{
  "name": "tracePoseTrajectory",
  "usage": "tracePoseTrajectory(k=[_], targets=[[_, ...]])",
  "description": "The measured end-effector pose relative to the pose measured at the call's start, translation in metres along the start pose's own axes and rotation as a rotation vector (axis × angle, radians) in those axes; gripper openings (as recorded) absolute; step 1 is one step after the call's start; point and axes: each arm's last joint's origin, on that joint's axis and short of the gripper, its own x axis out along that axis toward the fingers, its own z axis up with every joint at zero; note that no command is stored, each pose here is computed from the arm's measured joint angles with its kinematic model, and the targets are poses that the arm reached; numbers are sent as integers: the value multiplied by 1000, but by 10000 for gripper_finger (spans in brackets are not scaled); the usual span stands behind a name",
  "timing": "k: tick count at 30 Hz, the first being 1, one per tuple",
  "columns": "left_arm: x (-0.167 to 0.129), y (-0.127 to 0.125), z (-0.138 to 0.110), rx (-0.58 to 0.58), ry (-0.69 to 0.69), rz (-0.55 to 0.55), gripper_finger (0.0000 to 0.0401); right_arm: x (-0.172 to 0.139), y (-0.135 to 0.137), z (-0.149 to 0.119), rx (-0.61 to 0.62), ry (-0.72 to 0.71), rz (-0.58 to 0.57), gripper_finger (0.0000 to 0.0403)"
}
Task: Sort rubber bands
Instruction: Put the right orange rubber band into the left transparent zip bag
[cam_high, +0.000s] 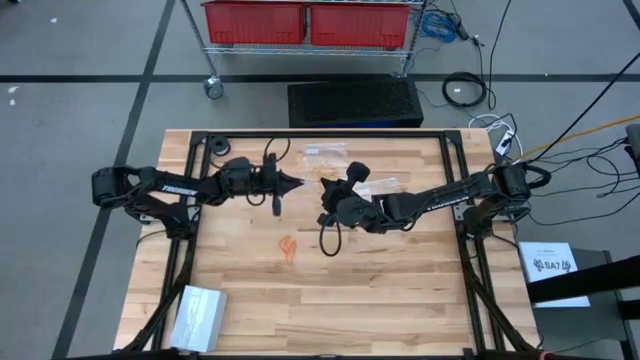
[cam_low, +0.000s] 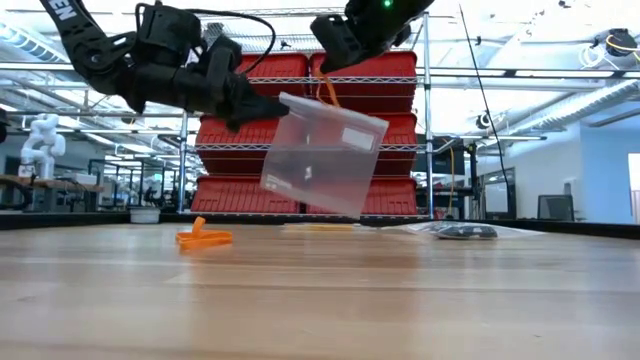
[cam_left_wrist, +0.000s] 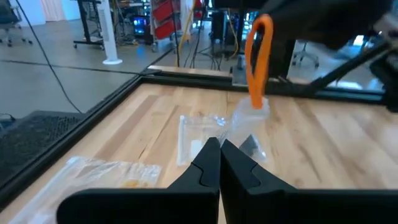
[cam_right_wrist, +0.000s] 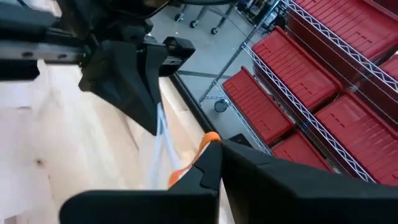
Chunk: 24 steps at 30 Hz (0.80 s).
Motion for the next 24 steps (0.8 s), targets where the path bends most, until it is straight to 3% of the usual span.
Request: tracePoseTrajectory(k=[9,24], targets=[[4,-4,7,-52,-19,-40,0,0,-3,0,-66,16,-104,0],[4,-2,8,-88,-22,-14,0,-11,7,-1,-26,1,-34,0]])
